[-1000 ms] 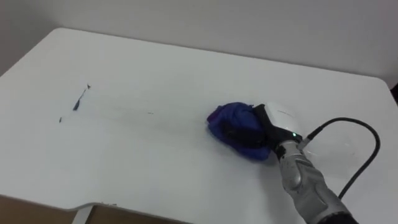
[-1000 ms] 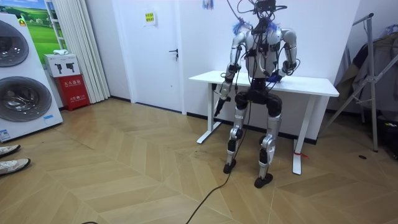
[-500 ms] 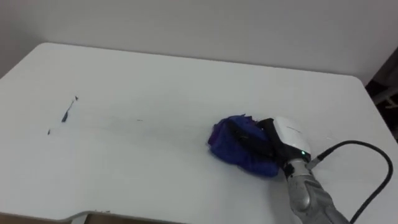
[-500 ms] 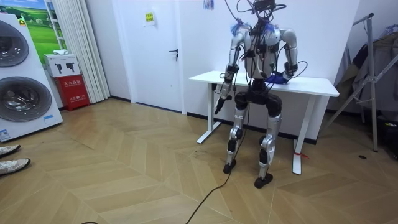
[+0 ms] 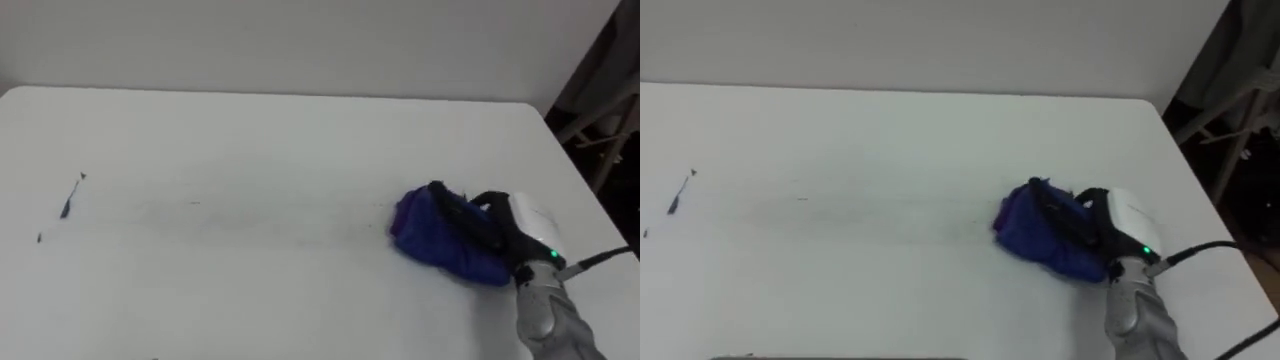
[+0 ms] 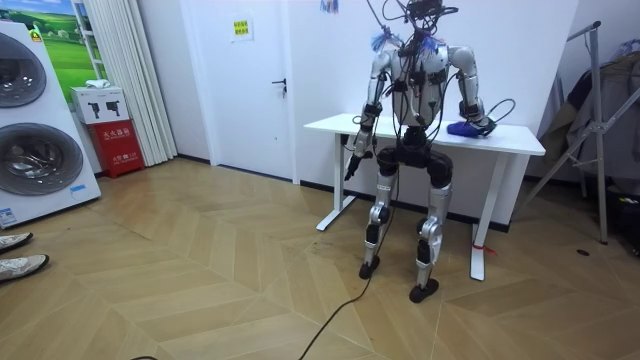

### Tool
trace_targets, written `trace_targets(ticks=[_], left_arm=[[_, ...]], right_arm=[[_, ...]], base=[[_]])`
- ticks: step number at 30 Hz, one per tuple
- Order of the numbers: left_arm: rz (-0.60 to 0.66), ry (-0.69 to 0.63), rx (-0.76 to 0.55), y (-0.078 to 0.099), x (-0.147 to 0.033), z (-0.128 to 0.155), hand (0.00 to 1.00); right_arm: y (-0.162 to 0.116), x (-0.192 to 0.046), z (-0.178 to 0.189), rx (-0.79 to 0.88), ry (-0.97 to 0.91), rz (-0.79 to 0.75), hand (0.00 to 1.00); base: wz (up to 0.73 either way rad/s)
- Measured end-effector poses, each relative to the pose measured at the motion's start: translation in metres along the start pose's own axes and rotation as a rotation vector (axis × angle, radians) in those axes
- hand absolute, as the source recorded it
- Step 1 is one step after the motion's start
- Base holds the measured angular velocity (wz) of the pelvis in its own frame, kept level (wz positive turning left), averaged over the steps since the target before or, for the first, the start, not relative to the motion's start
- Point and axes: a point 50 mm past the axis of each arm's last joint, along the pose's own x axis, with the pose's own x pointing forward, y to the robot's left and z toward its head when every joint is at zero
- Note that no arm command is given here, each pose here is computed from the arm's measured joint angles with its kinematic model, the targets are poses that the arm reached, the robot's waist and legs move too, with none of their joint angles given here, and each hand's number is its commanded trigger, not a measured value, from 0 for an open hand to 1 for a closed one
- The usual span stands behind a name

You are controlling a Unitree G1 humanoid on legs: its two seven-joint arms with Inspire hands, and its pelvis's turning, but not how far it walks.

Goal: Wipe table

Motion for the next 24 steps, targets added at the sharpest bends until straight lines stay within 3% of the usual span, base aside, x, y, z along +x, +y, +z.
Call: trace_targets(ticks=[9, 24], left_arm=[[0.034, -0.003, -0.112, 0.01, 0.002, 0.002, 0.0], [0.032, 0.049, -0.168, 0.017, -0.001, -0.019, 0.0]], right_arm=[[-0.068, 0.004, -0.04, 0.03, 0.136, -0.298, 0.0], [-0.103, -0.003, -0.074, 0.132, 0.299, -0.474, 0.0]], base=[[-0.12], [-0.05]])
